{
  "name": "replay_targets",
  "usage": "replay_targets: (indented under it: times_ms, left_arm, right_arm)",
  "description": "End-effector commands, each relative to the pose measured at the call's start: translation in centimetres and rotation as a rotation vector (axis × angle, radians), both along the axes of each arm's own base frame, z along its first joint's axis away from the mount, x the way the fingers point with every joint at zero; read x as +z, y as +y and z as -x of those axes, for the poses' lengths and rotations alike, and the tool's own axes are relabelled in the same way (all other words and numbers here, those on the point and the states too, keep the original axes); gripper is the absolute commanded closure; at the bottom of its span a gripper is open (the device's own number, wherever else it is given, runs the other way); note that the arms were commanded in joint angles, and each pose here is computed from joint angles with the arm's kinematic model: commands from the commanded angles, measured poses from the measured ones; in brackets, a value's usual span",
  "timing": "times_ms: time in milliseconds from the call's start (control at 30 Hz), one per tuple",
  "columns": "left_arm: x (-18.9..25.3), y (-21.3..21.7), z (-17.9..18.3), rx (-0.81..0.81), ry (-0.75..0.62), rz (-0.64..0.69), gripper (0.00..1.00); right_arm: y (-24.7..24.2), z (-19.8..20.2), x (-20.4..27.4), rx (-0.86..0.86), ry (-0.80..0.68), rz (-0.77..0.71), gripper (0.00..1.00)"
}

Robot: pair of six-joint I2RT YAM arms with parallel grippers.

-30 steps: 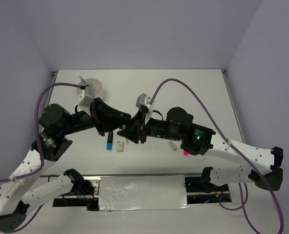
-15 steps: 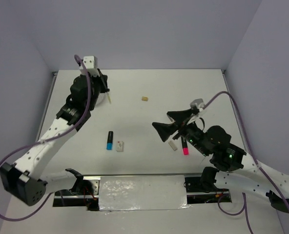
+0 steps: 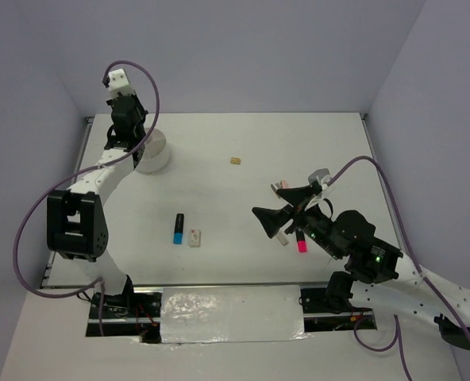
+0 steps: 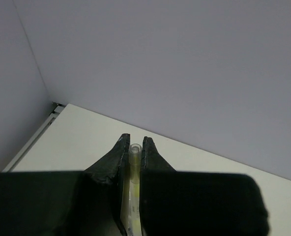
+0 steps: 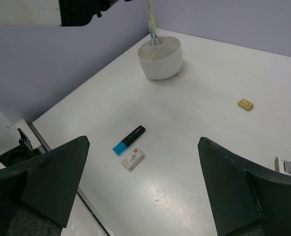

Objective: Sort the stationery into containers
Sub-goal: Place the pen in the storage box, then pick up the stationery from the center of the board.

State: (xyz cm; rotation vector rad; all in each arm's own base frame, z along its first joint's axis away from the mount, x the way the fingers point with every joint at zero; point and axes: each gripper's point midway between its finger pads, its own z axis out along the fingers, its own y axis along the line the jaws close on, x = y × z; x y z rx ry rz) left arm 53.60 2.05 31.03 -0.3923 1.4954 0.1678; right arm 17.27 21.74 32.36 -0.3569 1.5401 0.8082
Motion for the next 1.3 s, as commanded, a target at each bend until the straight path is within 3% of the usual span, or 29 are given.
replay_targets:
  times_ms: [0,300,367,567,600,700,800,833,867,900,1000,1167,1267]
  left_arm:
    - [3.3,-0.1,-1.4,-0.002,-0.161,-0.025,1.00]
    - [-2.5,1.0,-2.3,0.033,-0.083,-0.034,1.00]
    - [-3.4,1.1,-2.0,0.037,-0.074,-0.033,0.95]
    - [-5.1,1.5,-1.7,0.063,-0.043,-0.012,0.53]
    - [-5.0,1.5,-1.6,0.060,-0.046,-0.006,0.37]
    - [-3.3,1.3,-1.0,0.055,-0.065,0.029,0.22]
    - [0.6,0.8,0.0,0.024,-0.104,0.074,0.14]
    - [4.2,0.3,0.7,-0.002,-0.161,0.105,0.12]
    - [4.2,0.0,1.0,-0.018,-0.109,0.116,0.10]
    - [7.9,-0.5,1.3,-0.047,-0.159,0.147,0.04]
    - [13.4,-2.8,3.4,-0.179,-0.122,0.186,0.01]
    - [14.0,-7.8,7.7,-0.455,0.075,0.259,0.01]
    - [11.1,-10.7,10.5,-0.587,0.150,0.309,0.01]
  right_arm:
    - [0.5,-0.2,1.1,0.019,-0.058,0.020,0.00]
    - [1.7,0.1,3.1,0.073,-0.111,0.008,0.00]
    - [1.7,-0.1,3.0,0.066,-0.114,0.016,0.00]
    - [2.1,-0.6,2.5,0.057,-0.098,0.037,0.00]
    - [2.1,-0.8,2.5,0.051,-0.093,0.039,0.00]
    - [2.0,-1.5,2.2,0.028,-0.066,0.051,0.00]
    - [1.8,-2.9,1.5,-0.017,-0.023,0.064,0.00]
    - [2.0,-3.5,0.6,-0.034,0.019,0.074,0.00]
    - [2.0,-4.0,0.4,-0.048,0.040,0.076,0.00]
    - [1.5,-5.1,-0.1,-0.084,0.071,0.079,0.00]
    - [1.7,-7.2,-2.8,-0.124,0.208,0.094,0.00]
    - [-1.1,-10.4,-6.5,-0.394,0.403,0.113,0.00]
    - [-2.5,-10.1,-8.1,-0.477,0.463,0.091,0.00]
